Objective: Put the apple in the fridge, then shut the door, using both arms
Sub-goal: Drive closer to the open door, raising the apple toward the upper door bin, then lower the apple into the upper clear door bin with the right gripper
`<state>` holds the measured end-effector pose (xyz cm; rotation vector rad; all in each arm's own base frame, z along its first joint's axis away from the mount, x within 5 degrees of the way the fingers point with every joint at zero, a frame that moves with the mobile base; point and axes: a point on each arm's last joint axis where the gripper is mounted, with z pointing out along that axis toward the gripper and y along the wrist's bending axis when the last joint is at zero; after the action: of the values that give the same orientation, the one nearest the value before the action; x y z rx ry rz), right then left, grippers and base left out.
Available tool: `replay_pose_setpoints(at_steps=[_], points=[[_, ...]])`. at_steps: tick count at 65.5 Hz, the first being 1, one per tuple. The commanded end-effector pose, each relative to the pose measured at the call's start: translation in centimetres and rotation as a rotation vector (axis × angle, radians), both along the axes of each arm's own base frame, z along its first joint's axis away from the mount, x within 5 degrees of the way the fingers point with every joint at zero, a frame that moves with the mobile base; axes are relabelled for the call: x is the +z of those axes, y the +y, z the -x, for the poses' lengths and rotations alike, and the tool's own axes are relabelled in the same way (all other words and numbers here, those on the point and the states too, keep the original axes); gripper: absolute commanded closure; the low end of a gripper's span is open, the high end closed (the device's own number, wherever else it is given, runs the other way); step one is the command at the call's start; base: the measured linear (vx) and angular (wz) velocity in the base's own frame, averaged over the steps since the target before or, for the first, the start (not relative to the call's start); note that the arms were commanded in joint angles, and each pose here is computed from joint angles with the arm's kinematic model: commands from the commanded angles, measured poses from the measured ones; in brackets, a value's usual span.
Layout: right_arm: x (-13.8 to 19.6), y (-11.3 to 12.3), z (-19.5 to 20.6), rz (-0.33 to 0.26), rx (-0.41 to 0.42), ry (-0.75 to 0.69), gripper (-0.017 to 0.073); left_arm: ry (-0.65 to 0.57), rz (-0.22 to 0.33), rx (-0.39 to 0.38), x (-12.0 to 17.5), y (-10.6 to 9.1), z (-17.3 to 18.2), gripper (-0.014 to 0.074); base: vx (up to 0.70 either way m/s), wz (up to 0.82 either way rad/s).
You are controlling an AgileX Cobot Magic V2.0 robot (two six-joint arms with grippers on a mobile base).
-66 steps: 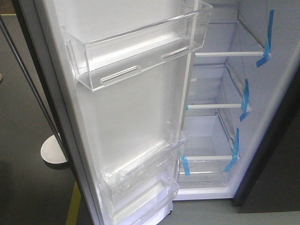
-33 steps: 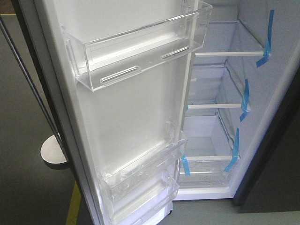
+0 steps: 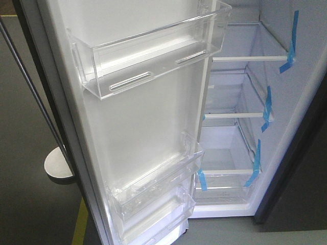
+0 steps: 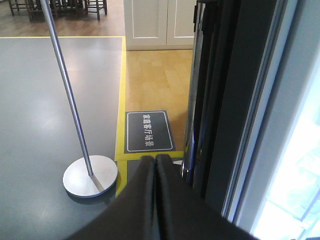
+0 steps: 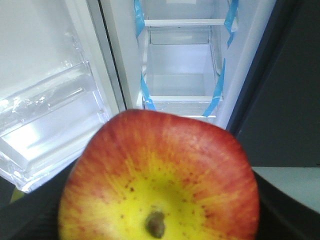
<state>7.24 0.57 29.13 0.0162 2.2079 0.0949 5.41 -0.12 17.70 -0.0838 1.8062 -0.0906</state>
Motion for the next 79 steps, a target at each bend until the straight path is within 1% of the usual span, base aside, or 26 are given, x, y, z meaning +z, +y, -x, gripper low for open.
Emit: replay_pose_setpoints(at_steps=[1,4,8,9,11,14,15,17,22,24,25,29,34,40,42,47,49,52,56,62,64,69,74,79], points=[[3.9,0.2,-0.9,-0.051,-0.005,-0.192,0.0458,-0.059,0.01,0.0,0.0,0.0,-0.1,0.0599,0.0,0.0],[6.5,0.4,-1.2,-0.054,0.017,-0.259,0.0455,-0.059,0.01,0.0,0.0,0.0,-0.1,0.0599,0.0,0.0],[9.3,0.6,-2.0,-0.007,0.068,-0.308,0.0448,-0.059,0.01,0.0,0.0,0.0,-0.1,0.0599,0.0,0.0],[10.3,0.6,-2.3,0.016,0.086,-0.325,0.0445,-0.059,0.01,0.0,0.0,0.0,-0.1,0.0599,0.0,0.0],[11.8,0.8,-2.8,0.04,0.116,-0.342,0.044,-0.059,0.01,0.0,0.0,0.0,-0.1,0.0599,0.0,0.0],[14.1,1.0,-3.8,0.052,0.146,-0.361,0.0431,-0.059,0.01,0.0,0.0,0.0,-0.1,0.0599,0.0,0.0],[15.1,1.1,-4.0,0.05,0.157,-0.374,0.0427,-0.059,0.01,0.0,0.0,0.0,-0.1,0.0599,0.0,0.0],[16.1,1.2,-5.1,0.045,0.173,-0.362,0.0421,-0.059,0.01,0.0,0.0,0.0,-0.1,0.0599,0.0,0.0],[18.8,1.7,-7.2,0.009,0.21,-0.346,0.04,-0.059,0.01,0.0,0.0,0.0,-0.1,0.0599,0.0,0.0],[19.8,1.9,-8.5,-0.011,0.234,-0.324,0.0393,-0.059,0.01,0.0,0.0,0.0,-0.1,0.0599,0.0,0.0],[19.7,2.1,-9.2,-0.022,0.245,-0.297,0.0389,-0.059,0.01,0.0,0.0,0.0,-0.1,0.0599,0.0,0.0],[21.4,2.7,-12.3,-0.039,0.317,-0.258,0.037,-0.059,0.01,0.0,0.0,0.0,-0.1,0.0599,0.0,0.0],[22.9,3.3,-14.7,-0.049,0.402,-0.246,0.0349,-0.059,0.01,0.0,0.0,0.0,-0.1,0.0599,0.0,0.0],[23.8,4.0,-18.4,-0.09,0.474,-0.23,0.0333,-0.059,0.01,0.0,0.0,0.0,-0.1,0.0599,0.0,0.0],[24.4,4.1,-18.9,-0.095,0.488,-0.244,0.033,-0.059,0.01,0.0,0.0,0.0,-0.1,0.0599,0.0,0.0],[24.9,4.6,-21.5,-0.131,0.522,-0.26,0.0326,-0.059,0.01,0.0,0.0,0.0,-0.1,0.0599,0.0,0.0],[25.1,4.9,-22.0,-0.145,0.538,-0.271,0.0325,-0.059,0.01,0.0,0.0,0.0,-0.1,0.0599,0.0,0.0],[25.3,5.5,-22.6,-0.149,0.562,-0.283,0.0324,-0.059,0.01,0.0,0.0,0.0,-0.1,0.0599,0.0,0.0],[25.5,6.6,-23.2,-0.136,0.606,-0.302,0.0319,-0.059,0.01,0.0,0.0,0.0,-0.1,0.0599,0.0,0.0],[25.2,9.4,-24.3,-0.089,0.689,-0.331,0.0311,-0.059,0.01,0.0,0.0,0.0,-0.1,0.0599,0.0,0.0],[25.1,10.0,-24.7,-0.074,0.696,-0.337,0.0311,-0.059,0.01,0.0,0.0,0.0,-0.1,0.0599,0.0,0.0],[24.4,11.8,-25.6,-0.061,0.713,-0.338,0.0311,-0.059,0.01,0.0,0.0,0.0,-0.1,0.0599,0.0,0.0],[23.6,13.2,-26.3,-0.065,0.721,-0.323,0.0311,-0.059,0.01,0.0,0.0,0.0,-0.1,0.0599,0.0,0.0],[22.9,14.3,-26.7,-0.055,0.737,-0.306,0.0307,-0.059,0.01,0.0,0.0,0.0,-0.1,0.0599,0.0,0.0]])
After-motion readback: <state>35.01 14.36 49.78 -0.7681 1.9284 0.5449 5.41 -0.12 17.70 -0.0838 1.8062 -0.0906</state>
